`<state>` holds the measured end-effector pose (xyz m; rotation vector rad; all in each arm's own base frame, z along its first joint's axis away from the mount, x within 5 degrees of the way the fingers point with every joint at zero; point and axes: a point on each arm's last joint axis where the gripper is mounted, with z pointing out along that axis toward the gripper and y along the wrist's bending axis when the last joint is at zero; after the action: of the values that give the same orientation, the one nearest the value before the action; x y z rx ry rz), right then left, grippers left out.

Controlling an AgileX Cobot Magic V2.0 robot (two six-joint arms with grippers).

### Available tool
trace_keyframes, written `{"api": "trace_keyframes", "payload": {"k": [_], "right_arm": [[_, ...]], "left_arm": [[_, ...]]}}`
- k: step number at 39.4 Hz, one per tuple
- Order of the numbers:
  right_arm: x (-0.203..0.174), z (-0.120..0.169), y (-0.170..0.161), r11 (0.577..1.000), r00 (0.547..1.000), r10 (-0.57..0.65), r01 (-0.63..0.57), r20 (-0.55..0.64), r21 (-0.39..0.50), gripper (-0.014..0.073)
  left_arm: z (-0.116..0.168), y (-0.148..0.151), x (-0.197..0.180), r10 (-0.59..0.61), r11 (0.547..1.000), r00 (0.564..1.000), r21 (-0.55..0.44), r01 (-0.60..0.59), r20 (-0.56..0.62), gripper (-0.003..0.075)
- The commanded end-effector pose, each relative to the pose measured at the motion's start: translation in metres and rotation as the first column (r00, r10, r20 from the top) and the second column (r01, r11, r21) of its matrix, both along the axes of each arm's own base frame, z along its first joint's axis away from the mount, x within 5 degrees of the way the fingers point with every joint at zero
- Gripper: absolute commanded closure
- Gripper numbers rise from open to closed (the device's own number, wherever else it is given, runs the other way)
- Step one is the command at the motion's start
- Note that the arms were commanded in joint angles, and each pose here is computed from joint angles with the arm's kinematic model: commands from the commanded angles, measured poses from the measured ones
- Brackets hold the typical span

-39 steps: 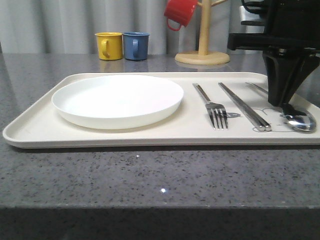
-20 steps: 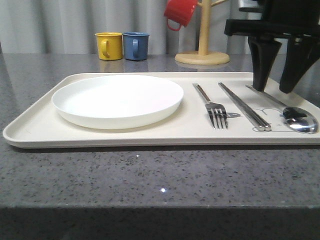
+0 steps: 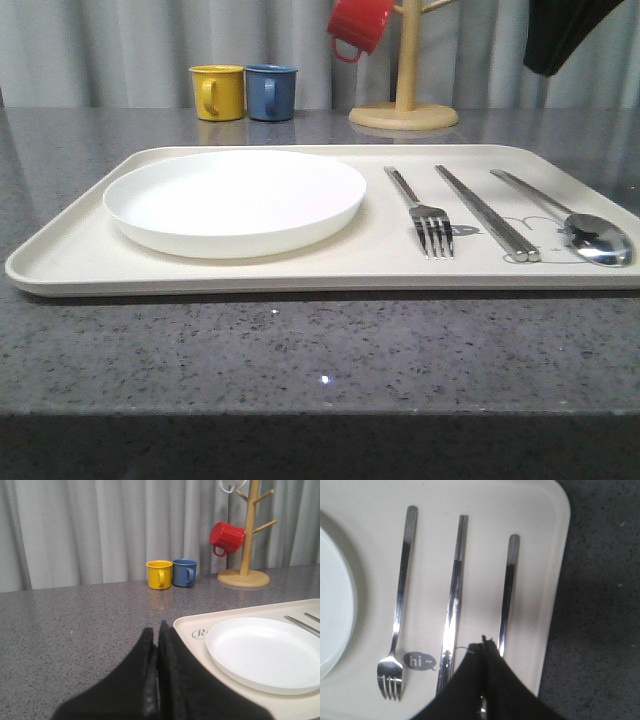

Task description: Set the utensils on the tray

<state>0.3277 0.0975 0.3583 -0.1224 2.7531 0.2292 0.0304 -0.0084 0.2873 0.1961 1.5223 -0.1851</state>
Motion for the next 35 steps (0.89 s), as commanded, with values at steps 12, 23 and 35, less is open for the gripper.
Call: {"api": "trace_keyframes", "payload": {"k": [12,23,35], "right_arm": [[-0.048,0.043,-0.015,0.997,0.944,0.076,-0.081,0.321,0.003,0.0664],[-0.087,0.029,-0.027,0.990,0.804,0.136,-0.134,0.579,-0.046,0.0664],[-0.165,-0.002,-0.052,0.994,0.462,0.084,-0.100,0.883,-0.042,0.0664]], "left_arm": [[0.015,0.000,-0.001,0.003,0.999,0.996,-0.042,0.001,0.089,0.0738],[0.015,0.000,-0.001,0.003,0.999,0.996,-0.042,0.001,0.089,0.0738],[0.015,0.000,-0.001,0.003,0.999,0.996,-0.042,0.001,0.089,0.0738]]}}
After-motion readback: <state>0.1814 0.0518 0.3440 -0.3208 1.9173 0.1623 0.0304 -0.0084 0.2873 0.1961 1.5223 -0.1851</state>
